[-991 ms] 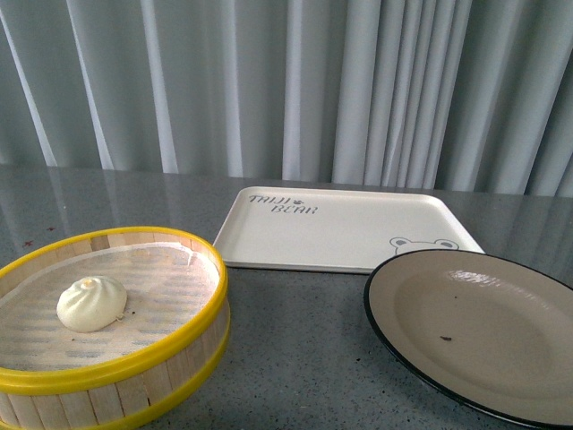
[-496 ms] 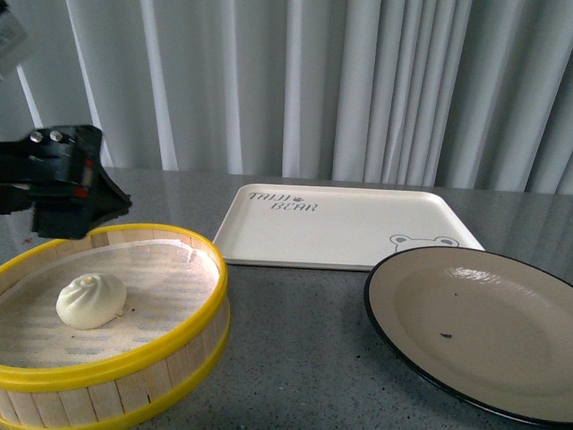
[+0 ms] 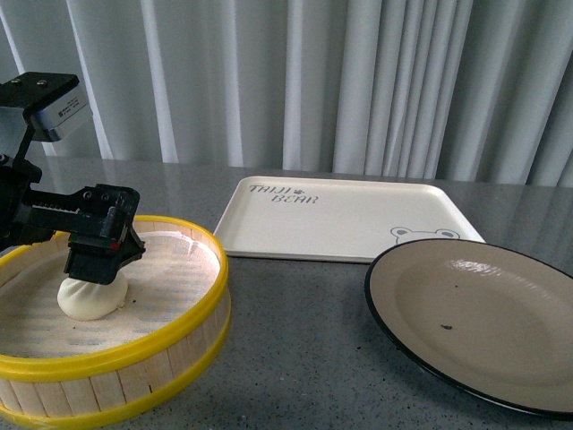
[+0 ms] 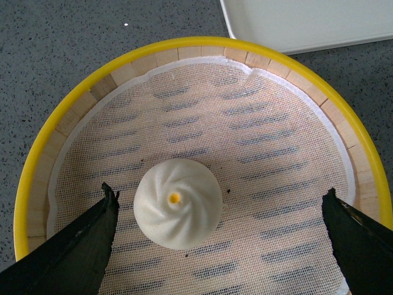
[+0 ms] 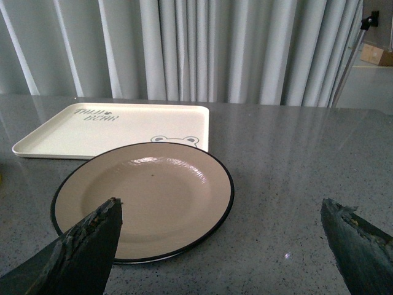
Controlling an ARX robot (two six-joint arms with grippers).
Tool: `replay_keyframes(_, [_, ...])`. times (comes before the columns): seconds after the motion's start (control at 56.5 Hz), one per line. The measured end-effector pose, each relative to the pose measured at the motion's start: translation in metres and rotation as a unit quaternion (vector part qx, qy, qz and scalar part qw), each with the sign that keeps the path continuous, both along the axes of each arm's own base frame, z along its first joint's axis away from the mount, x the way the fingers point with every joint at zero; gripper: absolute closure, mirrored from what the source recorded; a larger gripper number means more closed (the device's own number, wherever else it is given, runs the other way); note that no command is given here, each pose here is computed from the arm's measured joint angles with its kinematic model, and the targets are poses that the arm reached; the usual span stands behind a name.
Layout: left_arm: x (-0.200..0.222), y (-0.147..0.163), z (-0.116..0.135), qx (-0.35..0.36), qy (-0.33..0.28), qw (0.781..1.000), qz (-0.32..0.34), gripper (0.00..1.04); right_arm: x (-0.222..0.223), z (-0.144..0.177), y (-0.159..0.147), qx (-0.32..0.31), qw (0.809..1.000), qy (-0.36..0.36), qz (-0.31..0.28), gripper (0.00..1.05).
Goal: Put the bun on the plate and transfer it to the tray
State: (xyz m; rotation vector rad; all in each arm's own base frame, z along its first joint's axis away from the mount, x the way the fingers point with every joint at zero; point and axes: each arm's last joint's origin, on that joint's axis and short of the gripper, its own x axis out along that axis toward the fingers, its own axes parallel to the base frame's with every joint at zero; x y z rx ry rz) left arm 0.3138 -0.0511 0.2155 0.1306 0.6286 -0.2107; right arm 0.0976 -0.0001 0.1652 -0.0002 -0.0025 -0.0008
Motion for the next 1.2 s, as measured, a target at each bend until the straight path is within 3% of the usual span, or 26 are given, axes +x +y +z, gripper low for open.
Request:
replay_keyframes(0.442, [0.002,0.0,-0.02,0.001,0.03,0.999,0.01,0.07,0.0,0.0,0.0,0.0,1.0,0.0,0.0,0.08])
replay_keyframes(1.204, [0.019,0.002,-0.04,0.01,0.003,0.999,0.043,0.07,0.0,0.0,0.0,0.0,1.0,0.0,0.0,0.08])
